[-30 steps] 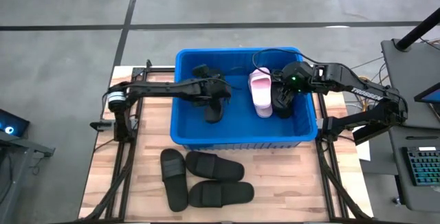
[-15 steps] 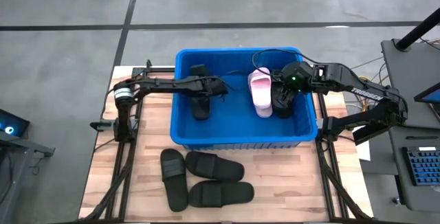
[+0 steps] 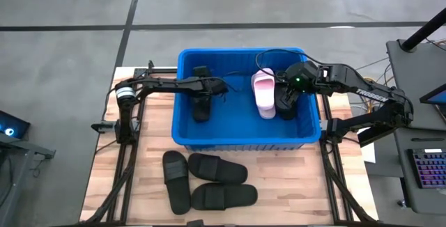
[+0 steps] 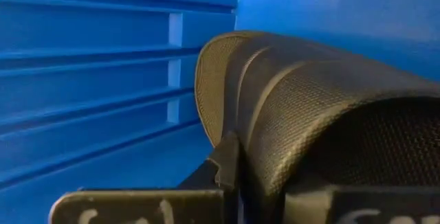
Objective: Pick and place slides into bin
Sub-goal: Put the black slide into the blue container
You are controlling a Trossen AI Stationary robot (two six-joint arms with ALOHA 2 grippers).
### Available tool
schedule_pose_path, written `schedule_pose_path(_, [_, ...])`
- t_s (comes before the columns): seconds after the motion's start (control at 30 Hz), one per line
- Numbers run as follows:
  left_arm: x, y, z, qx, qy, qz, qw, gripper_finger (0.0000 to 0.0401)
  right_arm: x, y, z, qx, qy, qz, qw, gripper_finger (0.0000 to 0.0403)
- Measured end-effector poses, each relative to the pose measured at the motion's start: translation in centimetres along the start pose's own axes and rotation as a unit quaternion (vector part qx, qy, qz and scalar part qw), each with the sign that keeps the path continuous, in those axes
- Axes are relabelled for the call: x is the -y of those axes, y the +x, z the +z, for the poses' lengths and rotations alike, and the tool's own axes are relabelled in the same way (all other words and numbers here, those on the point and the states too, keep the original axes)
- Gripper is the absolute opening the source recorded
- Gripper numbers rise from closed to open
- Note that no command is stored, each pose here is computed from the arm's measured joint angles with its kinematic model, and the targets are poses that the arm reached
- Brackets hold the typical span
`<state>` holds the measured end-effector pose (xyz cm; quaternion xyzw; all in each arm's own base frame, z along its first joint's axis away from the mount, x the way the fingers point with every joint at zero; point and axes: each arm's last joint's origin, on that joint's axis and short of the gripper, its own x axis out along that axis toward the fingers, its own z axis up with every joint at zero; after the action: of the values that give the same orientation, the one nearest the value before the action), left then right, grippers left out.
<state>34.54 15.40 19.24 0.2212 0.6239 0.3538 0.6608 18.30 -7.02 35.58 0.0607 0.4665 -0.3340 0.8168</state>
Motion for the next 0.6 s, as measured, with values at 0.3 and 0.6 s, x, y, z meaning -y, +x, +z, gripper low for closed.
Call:
schedule_pose_path(0.3, [0.6, 1.3, -1.1, -0.015, 0.001, -0.013, 1.000, 0.0031, 0.0, 0.0, 0.0, 0.000, 0.004, 0.000, 1.000, 0.0215])
schedule_pose_path(0.6, [0.5, 1.4, -1.1, -0.011, -0.001, -0.044, 0.999, 0.0182, 0.0, 0.0, 0.0, 0.000, 0.004, 0.000, 1.000, 0.0215])
